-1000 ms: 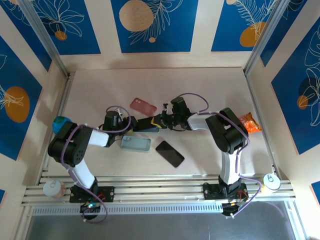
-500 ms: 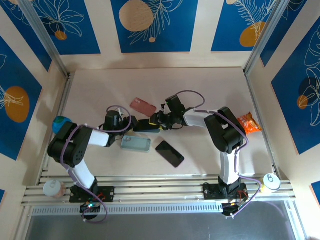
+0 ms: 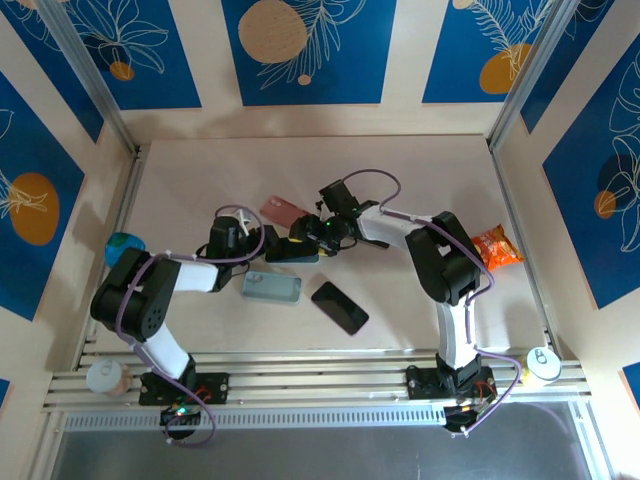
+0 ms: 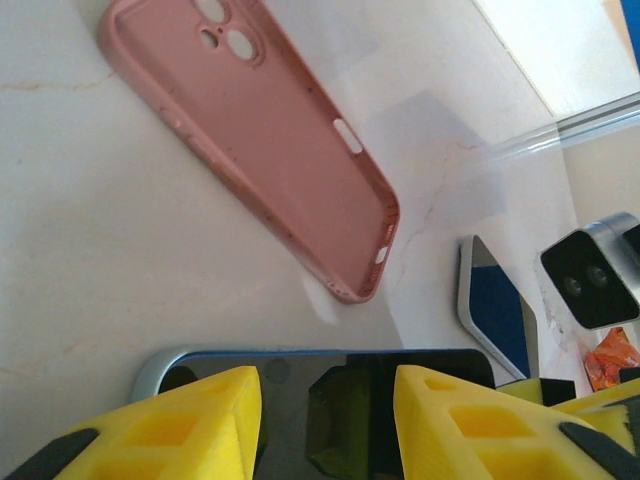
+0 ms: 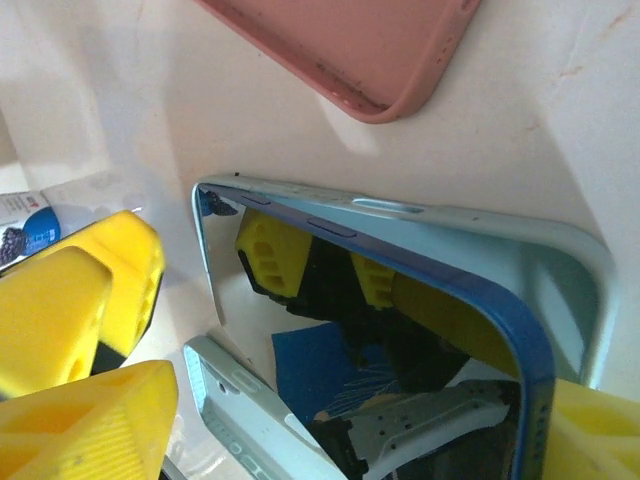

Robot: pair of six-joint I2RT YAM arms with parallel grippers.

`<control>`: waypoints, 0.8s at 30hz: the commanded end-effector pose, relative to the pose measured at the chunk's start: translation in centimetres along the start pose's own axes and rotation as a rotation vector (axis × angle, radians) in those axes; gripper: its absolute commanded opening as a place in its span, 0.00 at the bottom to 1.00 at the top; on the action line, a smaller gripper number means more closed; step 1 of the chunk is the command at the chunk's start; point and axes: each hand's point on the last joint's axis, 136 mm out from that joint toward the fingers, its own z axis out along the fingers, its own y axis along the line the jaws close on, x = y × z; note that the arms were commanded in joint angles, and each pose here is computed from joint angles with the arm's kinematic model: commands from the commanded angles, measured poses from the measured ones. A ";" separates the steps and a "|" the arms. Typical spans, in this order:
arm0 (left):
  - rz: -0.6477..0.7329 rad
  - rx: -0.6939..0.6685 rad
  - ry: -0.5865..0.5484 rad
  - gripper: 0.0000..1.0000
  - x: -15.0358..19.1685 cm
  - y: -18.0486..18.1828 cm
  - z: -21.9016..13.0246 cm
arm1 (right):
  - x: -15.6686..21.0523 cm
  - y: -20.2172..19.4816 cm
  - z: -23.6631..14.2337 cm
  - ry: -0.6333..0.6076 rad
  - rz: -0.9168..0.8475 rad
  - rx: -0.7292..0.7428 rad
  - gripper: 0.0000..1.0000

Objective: Put the phone into the phone case

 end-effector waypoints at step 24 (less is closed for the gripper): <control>0.042 0.045 0.042 0.41 0.6 -1.2 0.2 | -0.4 -1.5 0.1 0.031 -0.022 0.221 0.81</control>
